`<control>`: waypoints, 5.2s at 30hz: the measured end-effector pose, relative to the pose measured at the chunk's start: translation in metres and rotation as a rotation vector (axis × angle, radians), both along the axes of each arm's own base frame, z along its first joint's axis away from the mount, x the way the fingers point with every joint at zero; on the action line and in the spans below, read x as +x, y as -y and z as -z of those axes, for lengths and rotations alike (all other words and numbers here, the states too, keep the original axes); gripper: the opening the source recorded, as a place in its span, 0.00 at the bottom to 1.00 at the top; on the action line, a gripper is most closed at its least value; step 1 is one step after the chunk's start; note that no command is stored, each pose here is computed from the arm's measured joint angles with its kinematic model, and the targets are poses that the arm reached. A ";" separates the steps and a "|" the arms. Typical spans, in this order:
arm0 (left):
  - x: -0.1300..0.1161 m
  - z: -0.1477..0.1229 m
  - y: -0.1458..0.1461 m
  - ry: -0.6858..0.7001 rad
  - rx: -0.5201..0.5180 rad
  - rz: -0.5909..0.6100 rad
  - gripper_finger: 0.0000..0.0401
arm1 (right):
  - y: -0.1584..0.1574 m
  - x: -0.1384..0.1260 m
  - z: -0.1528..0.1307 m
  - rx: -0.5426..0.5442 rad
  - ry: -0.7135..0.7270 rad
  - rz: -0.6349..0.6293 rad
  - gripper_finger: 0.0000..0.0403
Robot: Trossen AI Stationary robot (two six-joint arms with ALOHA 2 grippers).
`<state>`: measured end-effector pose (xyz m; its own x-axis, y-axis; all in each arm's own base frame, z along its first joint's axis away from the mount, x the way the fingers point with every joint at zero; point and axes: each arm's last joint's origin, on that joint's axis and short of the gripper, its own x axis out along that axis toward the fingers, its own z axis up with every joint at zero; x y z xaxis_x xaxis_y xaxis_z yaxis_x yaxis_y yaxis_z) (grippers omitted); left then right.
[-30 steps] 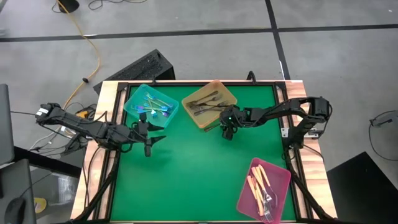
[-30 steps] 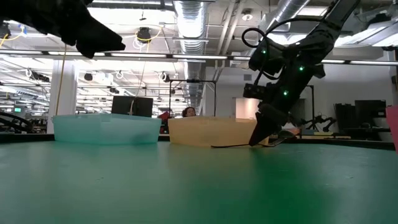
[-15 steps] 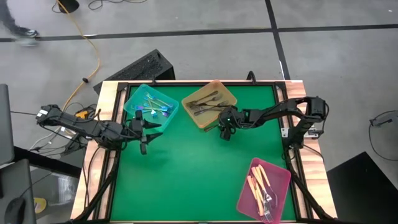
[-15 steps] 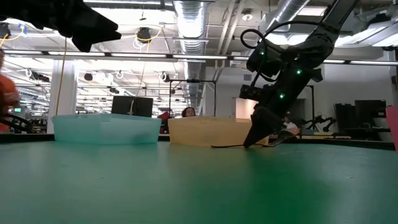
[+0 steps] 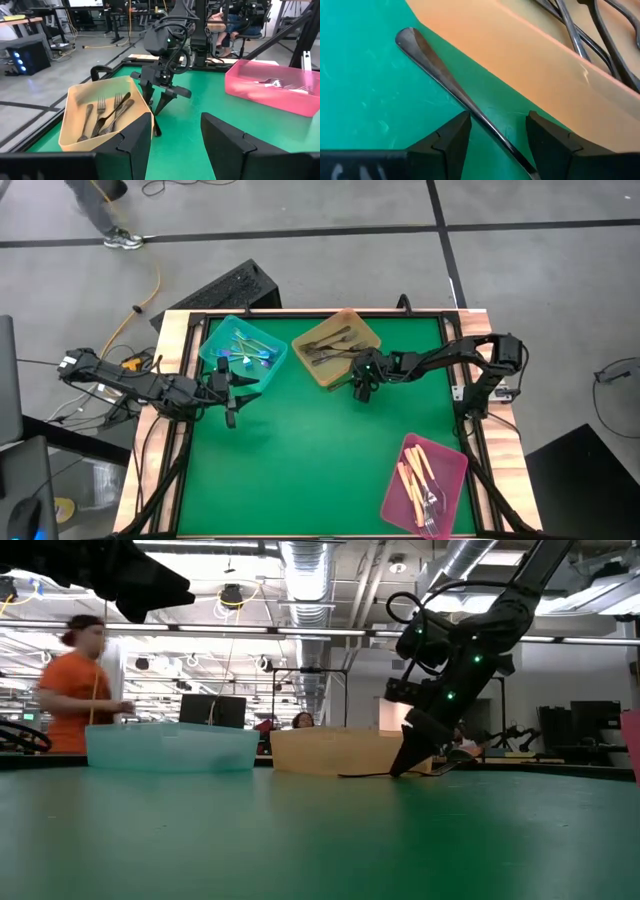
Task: Sort silverware by color (type)
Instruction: Put the black fork into the yellow bin
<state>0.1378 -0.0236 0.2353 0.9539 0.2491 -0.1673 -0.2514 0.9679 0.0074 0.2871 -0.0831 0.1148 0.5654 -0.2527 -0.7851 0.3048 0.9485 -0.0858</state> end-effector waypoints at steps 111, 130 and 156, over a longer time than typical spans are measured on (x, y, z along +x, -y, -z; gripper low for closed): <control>0.000 0.002 0.000 -0.021 0.000 -0.004 0.39 | -0.204 0.019 0.022 0.006 0.220 0.194 0.10; 0.000 0.002 0.000 -0.020 0.009 -0.018 0.39 | -0.203 0.029 0.016 0.046 0.320 0.193 0.07; 0.000 0.002 0.000 -0.021 0.010 -0.018 0.39 | -0.187 0.082 -0.062 -0.133 0.445 -0.023 0.08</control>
